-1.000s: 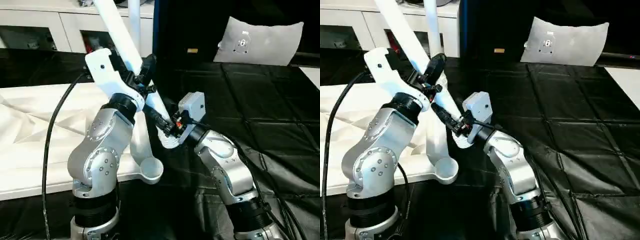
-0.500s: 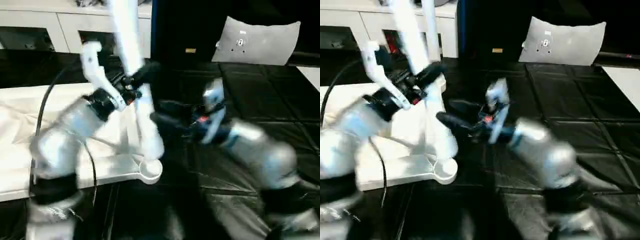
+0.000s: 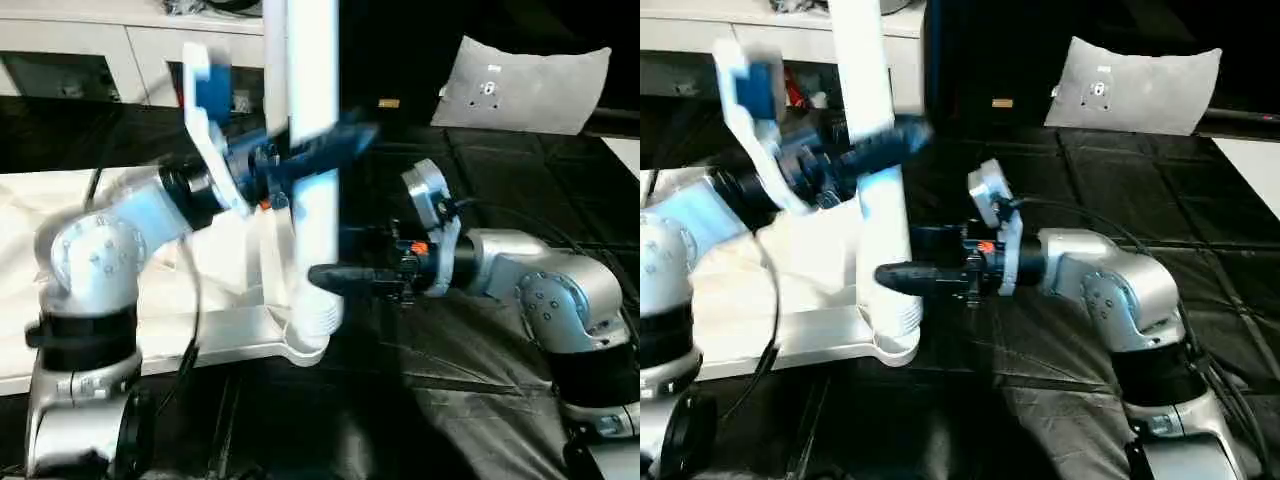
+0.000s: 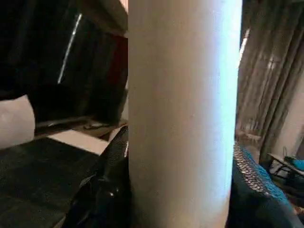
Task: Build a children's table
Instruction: Pick table leg
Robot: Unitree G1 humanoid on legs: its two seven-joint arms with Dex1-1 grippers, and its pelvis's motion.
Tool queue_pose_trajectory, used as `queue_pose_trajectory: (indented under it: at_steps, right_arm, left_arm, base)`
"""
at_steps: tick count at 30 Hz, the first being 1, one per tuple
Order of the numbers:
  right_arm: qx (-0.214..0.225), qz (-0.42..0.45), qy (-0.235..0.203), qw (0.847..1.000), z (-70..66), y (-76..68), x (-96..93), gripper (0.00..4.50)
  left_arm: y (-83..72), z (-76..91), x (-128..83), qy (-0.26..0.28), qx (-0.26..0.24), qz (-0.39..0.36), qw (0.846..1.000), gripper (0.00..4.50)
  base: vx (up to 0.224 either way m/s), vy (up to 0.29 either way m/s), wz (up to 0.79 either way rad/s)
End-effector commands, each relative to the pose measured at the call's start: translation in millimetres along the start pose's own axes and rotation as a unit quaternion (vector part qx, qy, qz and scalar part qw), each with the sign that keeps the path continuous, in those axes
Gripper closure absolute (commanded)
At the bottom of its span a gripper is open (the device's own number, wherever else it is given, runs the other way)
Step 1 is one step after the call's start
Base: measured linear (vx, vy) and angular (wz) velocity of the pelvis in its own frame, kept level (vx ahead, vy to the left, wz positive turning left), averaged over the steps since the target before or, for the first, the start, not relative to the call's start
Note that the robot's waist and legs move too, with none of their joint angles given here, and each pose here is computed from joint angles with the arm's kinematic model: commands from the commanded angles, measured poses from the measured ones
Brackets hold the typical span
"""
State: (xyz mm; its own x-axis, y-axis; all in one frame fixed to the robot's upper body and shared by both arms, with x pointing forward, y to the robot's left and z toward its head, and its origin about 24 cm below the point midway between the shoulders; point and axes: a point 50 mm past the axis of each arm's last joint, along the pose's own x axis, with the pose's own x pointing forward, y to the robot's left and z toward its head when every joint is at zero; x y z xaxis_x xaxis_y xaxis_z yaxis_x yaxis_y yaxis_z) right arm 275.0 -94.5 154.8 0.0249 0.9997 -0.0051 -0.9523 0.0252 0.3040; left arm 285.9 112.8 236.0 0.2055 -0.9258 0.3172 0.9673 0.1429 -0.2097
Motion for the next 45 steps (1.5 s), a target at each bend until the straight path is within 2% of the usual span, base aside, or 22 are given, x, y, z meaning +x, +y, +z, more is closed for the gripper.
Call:
queue_pose_trajectory:
  at_steps: [1,16,30,31,35,38,45]
  right_arm:
    - [-0.003,0.006,0.006,1.0,0.9,0.4,0.5,1.23]
    - [0.006,0.024,-0.012,1.0,4.8,1.4,5.2,2.47]
    - [0.005,0.005,-0.02,1.0,-1.0,0.9,8.8,2.61]
    - [0.002,-0.002,-0.024,1.0,-1.5,0.3,9.4,2.61]
    - [-0.016,-0.056,-0.044,0.997,-4.3,-4.0,12.1,2.62]
    - [-0.028,-0.087,-0.053,0.994,-5.7,-6.7,13.5,2.62]
    - [-0.05,-0.163,-0.073,0.983,-7.1,-13.9,20.1,2.62]
  left_arm:
    - [0.5,4.1,0,-0.01,0.006,-0.002,1.0,2.69]
    - [5.9,6.2,-3,-0.016,0.004,0.0,1.0,2.69]
    - [16.0,5.1,-5,-0.014,0.001,0.05,0.999,2.69]
    - [16.3,4.3,-5,-0.011,0.008,0.057,0.998,2.13]
    - [13.9,-3.8,-7,0.003,0.02,0.077,0.997,1.93]
    - [13.0,-8.9,-9,0.018,0.043,0.095,0.994,1.55]
    - [12.2,-20.6,-7,0.019,0.083,0.175,0.981,1.55]
  base:
    - [0.0,0.0,0.0]
    - [0.0,0.0,0.0]
    - [0.0,0.0,0.0]
    - [0.0,0.0,0.0]
    - [0.0,0.0,0.0]
    - [0.0,0.0,0.0]
    - [0.0,0.0,0.0]
